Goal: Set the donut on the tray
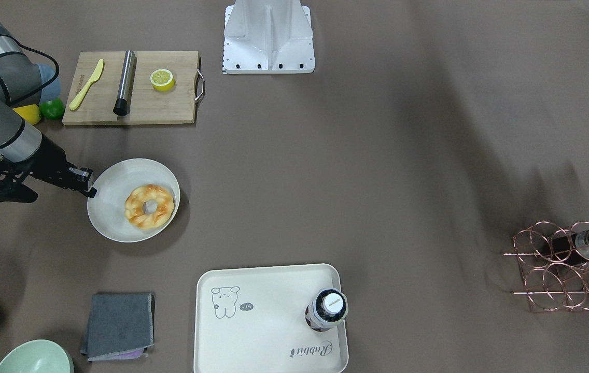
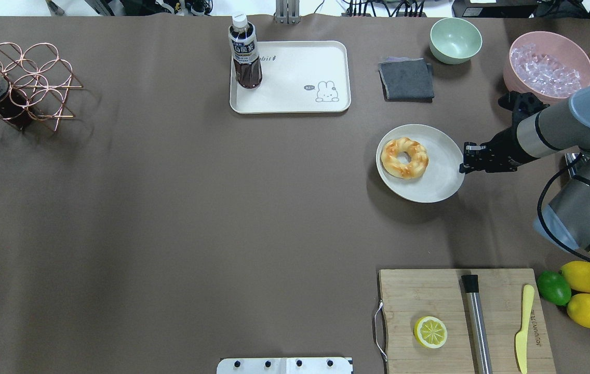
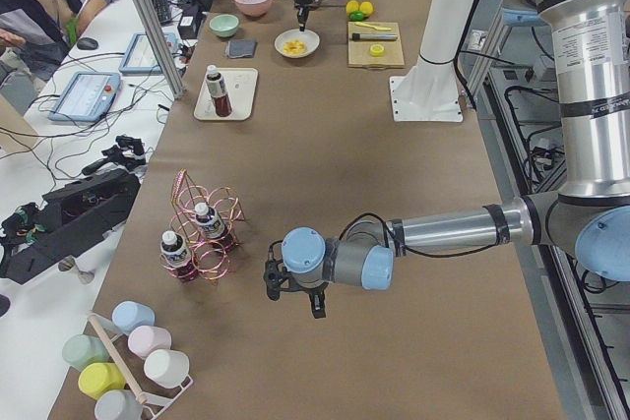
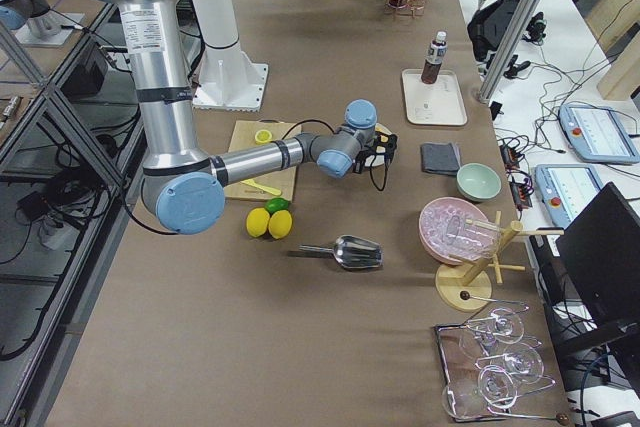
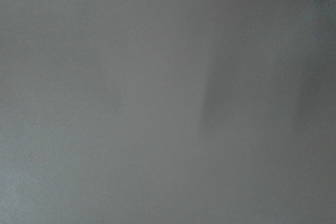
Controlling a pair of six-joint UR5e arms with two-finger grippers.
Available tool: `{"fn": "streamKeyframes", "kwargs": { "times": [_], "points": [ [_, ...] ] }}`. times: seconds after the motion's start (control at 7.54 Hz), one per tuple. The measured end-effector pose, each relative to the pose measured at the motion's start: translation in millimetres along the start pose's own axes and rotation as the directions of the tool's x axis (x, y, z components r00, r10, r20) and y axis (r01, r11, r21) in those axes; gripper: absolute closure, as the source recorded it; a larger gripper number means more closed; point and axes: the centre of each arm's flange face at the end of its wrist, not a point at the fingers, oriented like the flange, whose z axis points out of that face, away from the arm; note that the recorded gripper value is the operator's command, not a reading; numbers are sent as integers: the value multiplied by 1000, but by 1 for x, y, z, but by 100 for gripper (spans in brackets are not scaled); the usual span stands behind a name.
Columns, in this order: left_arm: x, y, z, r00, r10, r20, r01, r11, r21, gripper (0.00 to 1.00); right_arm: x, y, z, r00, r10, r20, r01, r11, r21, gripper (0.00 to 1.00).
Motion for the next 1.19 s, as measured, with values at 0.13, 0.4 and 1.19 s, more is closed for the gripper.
{"fn": "streamKeyframes", "kwargs": {
  "times": [0.13,0.4,1.19],
  "points": [
    [0,0,0,1000,0,0,0,1000,0,2,-12,-7,-5,1000,3,7,-3,1000,2,100],
    [0,0,0,1000,0,0,0,1000,0,2,-78,-31,-14,999,29,-13,-29,1000,1,100],
    [0,0,0,1000,8,-1,-8,1000,7,2,-253,-109,7,977,196,-88,-193,980,42,100]
  ]
}}
